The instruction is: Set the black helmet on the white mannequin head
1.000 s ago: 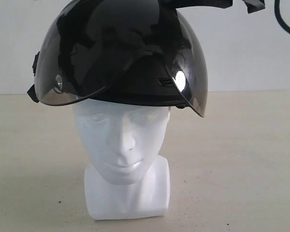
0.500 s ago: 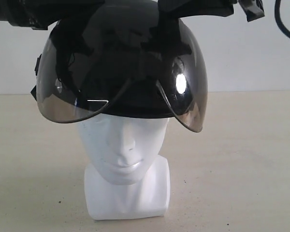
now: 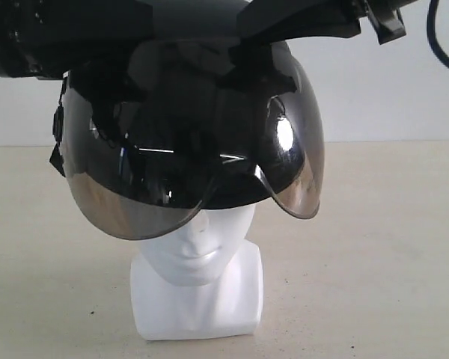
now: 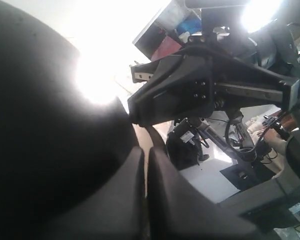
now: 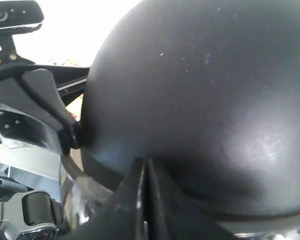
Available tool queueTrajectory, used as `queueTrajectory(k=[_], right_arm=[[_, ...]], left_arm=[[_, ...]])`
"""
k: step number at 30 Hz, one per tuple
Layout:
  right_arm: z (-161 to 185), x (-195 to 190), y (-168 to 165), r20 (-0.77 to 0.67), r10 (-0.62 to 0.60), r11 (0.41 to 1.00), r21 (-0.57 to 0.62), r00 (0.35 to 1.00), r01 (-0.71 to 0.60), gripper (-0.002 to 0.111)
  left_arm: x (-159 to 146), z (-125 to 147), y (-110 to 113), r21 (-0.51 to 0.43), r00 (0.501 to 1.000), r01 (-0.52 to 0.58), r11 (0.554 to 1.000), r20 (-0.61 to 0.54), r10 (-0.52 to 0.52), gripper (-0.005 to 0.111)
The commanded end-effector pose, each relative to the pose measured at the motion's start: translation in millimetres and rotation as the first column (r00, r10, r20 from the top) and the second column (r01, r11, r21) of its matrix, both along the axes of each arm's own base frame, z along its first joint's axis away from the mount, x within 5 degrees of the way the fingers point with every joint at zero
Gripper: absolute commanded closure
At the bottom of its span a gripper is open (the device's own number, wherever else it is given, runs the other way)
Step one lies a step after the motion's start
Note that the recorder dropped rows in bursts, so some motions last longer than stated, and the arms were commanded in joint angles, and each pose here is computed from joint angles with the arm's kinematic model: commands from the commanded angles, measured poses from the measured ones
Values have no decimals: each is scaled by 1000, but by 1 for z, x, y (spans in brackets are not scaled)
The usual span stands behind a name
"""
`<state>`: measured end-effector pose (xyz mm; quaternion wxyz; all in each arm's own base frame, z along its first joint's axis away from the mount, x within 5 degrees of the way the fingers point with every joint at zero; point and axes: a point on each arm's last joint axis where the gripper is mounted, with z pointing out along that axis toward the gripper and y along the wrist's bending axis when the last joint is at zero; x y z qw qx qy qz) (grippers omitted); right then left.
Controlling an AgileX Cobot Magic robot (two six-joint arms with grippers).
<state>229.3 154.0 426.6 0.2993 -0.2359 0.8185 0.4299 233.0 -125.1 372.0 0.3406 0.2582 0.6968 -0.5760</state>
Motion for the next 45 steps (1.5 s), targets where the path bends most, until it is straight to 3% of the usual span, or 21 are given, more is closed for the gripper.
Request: queueTrajectory(k=[1, 30, 45], right_arm=[[-11, -6, 10, -6, 43, 998, -40, 999, -43, 108], [-88, -6, 8, -168, -47, 987, -160, 985, 20, 108], [-92, -5, 5, -147, -57, 981, -192, 988, 28, 108]], left_arm=[[0, -27, 1, 144, 1000, -2, 990, -21, 5, 102], [7, -38, 4, 179, 994, -104, 978, 1, 106, 102], [8, -38, 4, 180, 994, -109, 978, 2, 111, 102]])
